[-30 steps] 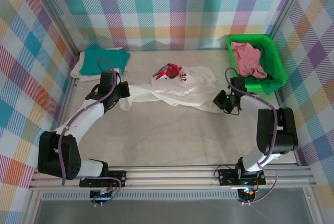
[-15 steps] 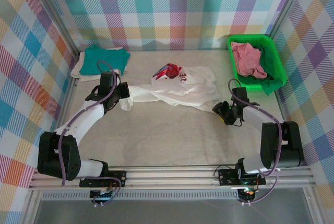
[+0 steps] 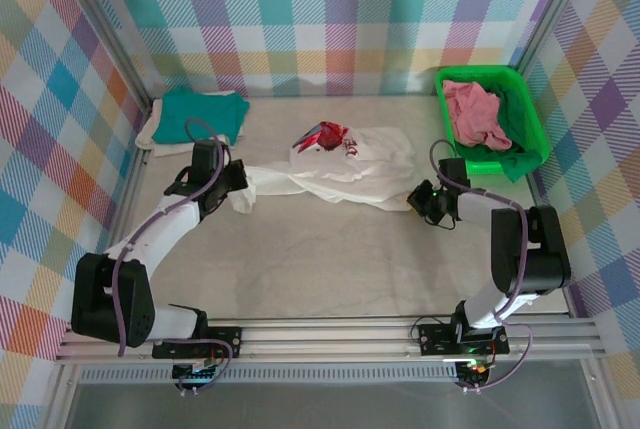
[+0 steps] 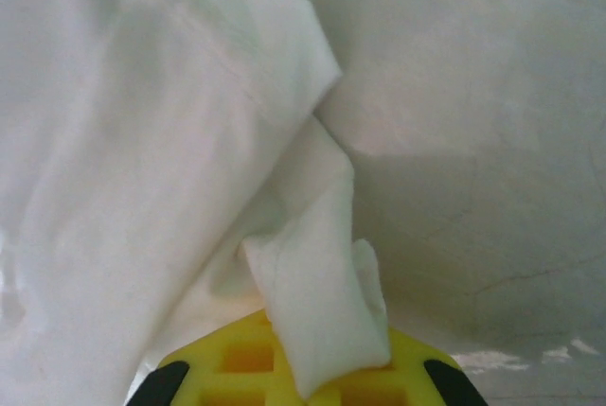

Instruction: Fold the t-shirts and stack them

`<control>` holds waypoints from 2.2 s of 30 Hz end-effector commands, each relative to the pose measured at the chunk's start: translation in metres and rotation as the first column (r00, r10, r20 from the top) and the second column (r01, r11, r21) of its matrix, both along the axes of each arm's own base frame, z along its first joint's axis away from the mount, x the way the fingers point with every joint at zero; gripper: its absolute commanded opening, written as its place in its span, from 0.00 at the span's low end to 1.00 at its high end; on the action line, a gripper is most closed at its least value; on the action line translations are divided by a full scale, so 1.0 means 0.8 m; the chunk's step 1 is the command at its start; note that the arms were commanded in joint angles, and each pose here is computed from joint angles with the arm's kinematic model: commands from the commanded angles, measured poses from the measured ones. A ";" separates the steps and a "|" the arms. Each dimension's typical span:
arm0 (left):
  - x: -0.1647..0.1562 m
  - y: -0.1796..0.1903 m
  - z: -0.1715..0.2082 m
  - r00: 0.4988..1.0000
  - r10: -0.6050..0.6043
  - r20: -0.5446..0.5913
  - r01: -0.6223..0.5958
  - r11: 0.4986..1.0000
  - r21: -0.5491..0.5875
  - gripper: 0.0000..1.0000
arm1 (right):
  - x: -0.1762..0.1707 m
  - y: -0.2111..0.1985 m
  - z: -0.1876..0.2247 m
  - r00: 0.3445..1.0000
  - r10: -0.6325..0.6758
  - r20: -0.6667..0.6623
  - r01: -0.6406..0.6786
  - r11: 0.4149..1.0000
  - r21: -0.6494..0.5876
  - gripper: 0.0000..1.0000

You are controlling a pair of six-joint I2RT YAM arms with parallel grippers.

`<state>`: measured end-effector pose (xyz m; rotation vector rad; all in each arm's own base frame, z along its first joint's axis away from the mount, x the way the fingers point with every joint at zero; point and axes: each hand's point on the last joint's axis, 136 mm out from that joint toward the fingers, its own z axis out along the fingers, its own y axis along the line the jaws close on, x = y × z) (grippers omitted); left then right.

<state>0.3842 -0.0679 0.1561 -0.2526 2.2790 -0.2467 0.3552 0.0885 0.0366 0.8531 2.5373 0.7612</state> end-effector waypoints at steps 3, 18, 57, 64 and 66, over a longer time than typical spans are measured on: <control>-0.016 0.030 0.088 0.974 0.068 0.215 -0.075 0.997 0.025 0.00 | 0.010 0.004 0.109 0.966 0.079 0.245 -0.062 0.995 -0.075 0.00; -0.078 0.066 0.354 0.799 0.010 0.601 -0.154 0.970 0.190 0.00 | -0.036 0.022 0.393 0.639 0.264 0.722 -0.048 0.951 -0.305 0.00; -0.048 -0.120 0.507 0.591 -0.493 0.639 0.177 0.851 0.494 0.00 | 0.128 0.028 0.471 0.594 0.260 0.761 -0.013 0.949 -0.315 0.00; -0.126 -0.088 0.146 0.862 -0.367 0.348 0.301 0.925 0.231 0.00 | 0.010 0.010 0.216 0.853 0.206 0.480 -0.094 0.964 -0.247 0.16; -0.164 -0.097 0.073 0.894 -0.391 0.220 0.371 0.920 0.130 0.00 | -0.030 0.002 0.164 0.905 0.186 0.382 -0.100 0.967 -0.233 0.32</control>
